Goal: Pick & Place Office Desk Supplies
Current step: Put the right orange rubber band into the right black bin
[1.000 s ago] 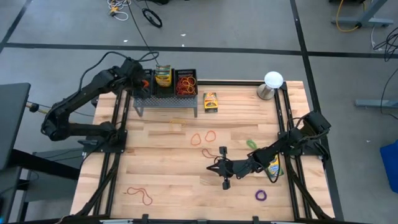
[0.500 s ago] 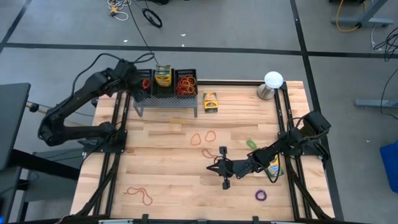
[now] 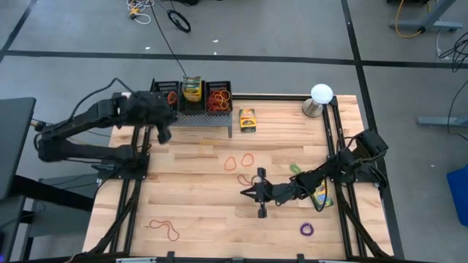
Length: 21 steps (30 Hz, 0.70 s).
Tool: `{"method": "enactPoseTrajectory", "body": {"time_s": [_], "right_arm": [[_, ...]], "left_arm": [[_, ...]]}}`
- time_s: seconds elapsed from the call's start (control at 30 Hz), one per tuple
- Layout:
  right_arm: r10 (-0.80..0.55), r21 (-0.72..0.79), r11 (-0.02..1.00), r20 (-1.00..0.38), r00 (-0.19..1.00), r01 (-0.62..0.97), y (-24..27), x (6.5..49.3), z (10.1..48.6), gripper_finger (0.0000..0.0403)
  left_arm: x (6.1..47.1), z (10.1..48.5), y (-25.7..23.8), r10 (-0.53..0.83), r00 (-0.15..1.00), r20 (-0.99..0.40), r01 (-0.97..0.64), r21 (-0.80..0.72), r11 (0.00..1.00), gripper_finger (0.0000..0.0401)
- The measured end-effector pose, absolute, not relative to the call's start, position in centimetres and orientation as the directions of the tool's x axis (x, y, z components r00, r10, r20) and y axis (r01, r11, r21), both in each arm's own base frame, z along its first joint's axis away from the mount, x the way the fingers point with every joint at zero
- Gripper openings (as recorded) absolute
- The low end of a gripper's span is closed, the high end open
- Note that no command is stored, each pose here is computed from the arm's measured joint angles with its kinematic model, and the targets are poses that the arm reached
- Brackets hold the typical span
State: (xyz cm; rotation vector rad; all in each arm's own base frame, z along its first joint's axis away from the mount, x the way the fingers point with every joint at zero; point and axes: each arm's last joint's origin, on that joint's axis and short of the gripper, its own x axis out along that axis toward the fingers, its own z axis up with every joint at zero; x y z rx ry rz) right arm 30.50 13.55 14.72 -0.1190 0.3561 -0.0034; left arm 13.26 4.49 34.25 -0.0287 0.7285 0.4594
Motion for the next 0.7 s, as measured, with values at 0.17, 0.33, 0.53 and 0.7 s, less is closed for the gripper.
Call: {"method": "enactPoseTrajectory", "body": {"time_s": [0.17, 0.33, 0.53, 0.7], "right_arm": [[-0.021, -0.11, 0.994, -0.365, 0.931, -0.021, 13.2, 30.6, 14.6, 0.0011], [-0.01, -0.111, 0.993, -0.365, 0.931, -0.033, 13.7, 30.4, 14.6, 0.0011], [-0.082, -0.133, 0.99, -0.349, 0.933, 0.037, 13.7, 30.3, 14.6, 0.0011], [-0.162, -0.108, 0.985, -0.337, 0.927, 0.133, 13.5, 30.2, 14.6, 0.0013]], "left_arm": [[15.9, 32.0, 1.5, 0.313, 0.721, -0.618, -0.251, 0.188, 0.949, 0.0007], [17.8, 27.3, -1.0, 0.18, 0.812, -0.556, -0.093, 0.181, 0.979, 0.0009], [19.0, 22.2, -3.4, 0.019, 0.909, -0.417, 0.04, 0.133, 0.99, 0.0009], [19.7, 19.8, -4.3, -0.005, 0.918, -0.397, 0.041, 0.082, 0.996, 0.0011]]}}
